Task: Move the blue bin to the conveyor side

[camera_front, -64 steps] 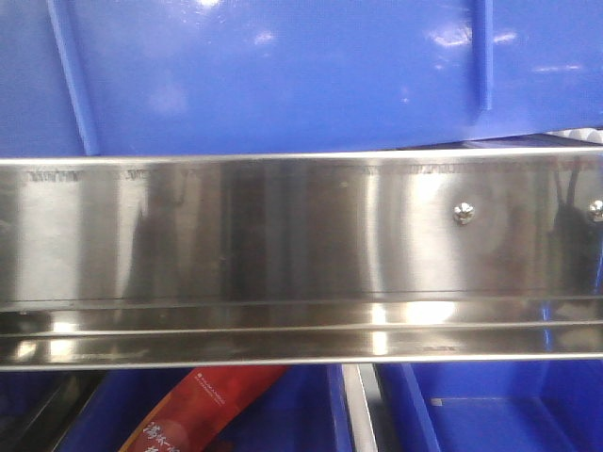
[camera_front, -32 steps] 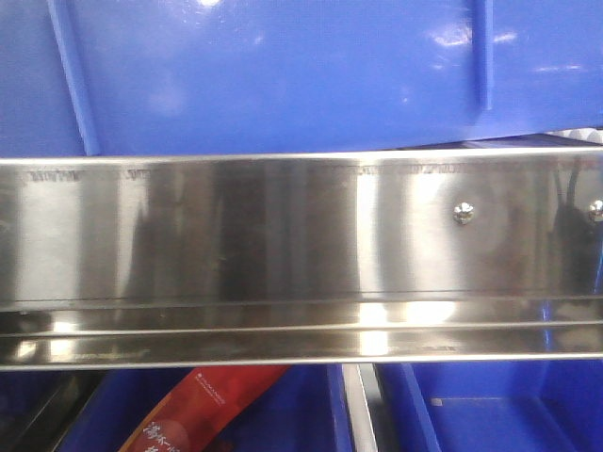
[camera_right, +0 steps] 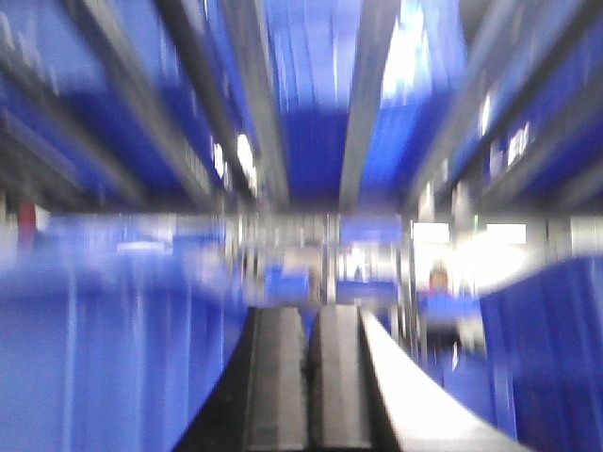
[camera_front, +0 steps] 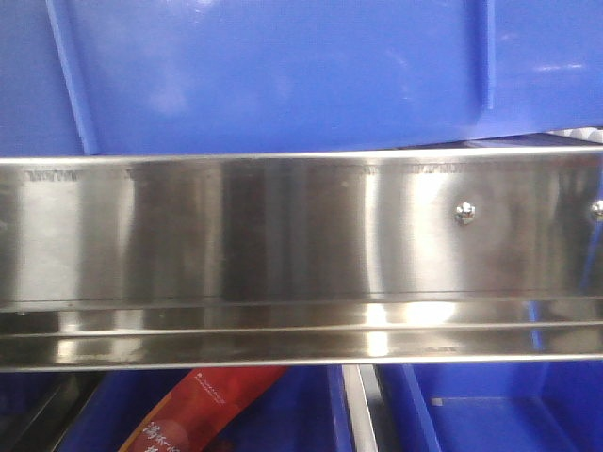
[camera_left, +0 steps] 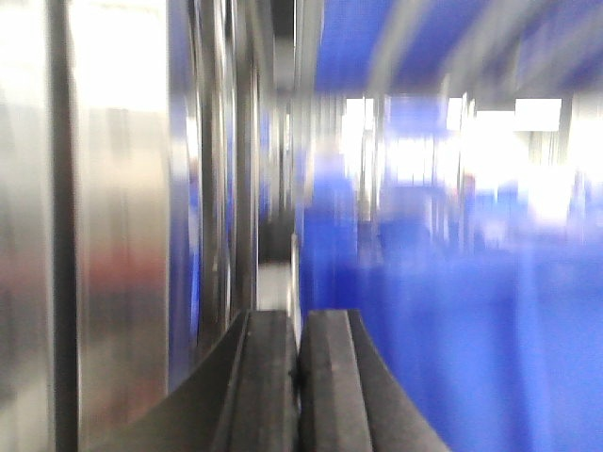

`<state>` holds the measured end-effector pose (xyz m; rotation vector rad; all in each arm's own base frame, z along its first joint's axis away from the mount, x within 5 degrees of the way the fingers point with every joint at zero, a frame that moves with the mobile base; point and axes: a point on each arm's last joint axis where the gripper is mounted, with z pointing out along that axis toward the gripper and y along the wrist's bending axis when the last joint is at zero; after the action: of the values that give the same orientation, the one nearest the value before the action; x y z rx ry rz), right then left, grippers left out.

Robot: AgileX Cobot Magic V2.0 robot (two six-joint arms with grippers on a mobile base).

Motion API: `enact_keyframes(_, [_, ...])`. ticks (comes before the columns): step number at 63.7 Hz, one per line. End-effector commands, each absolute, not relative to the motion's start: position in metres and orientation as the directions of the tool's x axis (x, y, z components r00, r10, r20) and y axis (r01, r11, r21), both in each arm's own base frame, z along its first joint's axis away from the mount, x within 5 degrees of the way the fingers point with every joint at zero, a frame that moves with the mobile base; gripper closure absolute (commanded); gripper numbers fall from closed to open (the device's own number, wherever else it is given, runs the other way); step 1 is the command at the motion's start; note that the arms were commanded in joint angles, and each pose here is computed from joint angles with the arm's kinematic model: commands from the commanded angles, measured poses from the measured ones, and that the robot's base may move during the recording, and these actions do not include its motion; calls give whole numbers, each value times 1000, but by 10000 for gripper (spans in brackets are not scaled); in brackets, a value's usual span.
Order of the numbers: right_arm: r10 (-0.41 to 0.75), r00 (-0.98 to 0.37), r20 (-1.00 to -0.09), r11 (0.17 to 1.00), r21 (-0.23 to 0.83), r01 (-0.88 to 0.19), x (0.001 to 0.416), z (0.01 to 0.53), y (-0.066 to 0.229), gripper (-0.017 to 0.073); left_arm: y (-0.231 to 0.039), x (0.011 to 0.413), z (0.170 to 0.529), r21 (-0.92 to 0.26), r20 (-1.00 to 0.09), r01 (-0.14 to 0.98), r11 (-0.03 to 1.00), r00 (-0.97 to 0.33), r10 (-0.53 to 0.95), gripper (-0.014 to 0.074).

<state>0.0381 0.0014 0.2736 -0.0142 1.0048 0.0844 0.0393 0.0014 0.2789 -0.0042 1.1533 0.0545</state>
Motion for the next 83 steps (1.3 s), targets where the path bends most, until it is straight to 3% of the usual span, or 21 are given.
enact_keyframes(1, [58, 609, -791, 997, 16, -73, 24, 310, 0, 647, 1, 22, 318, 27, -867, -51, 998, 495, 49, 600])
enact_keyframes(6, [59, 596, -801, 997, 13, -80, 7, 345, 0, 647, 0, 11, 348, 29, -885, -52, 998, 464, 50, 600])
enact_keyframes(16, [46, 433, -900, 996, 6, -93, 1, 408, 1, 647, 1, 13, 396, 30, -951, -49, 998, 305, 44, 600])
enact_keyframes(24, [21, 184, -983, 995, 2, -103, 31, 447, 4, 647, 2, 33, 431, 31, -996, -44, 999, 77, 35, 600])
enact_keyframes(31, [-2, -22, -1000, 994, 1, -112, 54, 478, 7, 647, 3, 63, 446, 28, -991, -37, 999, -134, 23, 600])
enact_keyframes(42, [-35, -313, -949, 993, 3, -121, 101, 492, 12, 647, 4, 99, 464, 23, -975, -31, 999, -222, 15, 600])
enact_keyframes(70, [-9, -352, -936, 989, 43, -140, 163, 496, 20, 647, 3, 161, 449, -15, -937, -13, 1000, -350, -19, 600])
enact_keyframes(76, [-1, -339, -941, 988, 51, -144, 168, 498, 21, 647, 0, 179, 452, -76, -913, 9, 997, -402, -66, 600])
enact_keyframes(83, [-17, -429, -903, 988, 52, -148, 173, 497, 22, 647, 0, 202, 453, -84, -857, 14, 996, -511, -65, 600])
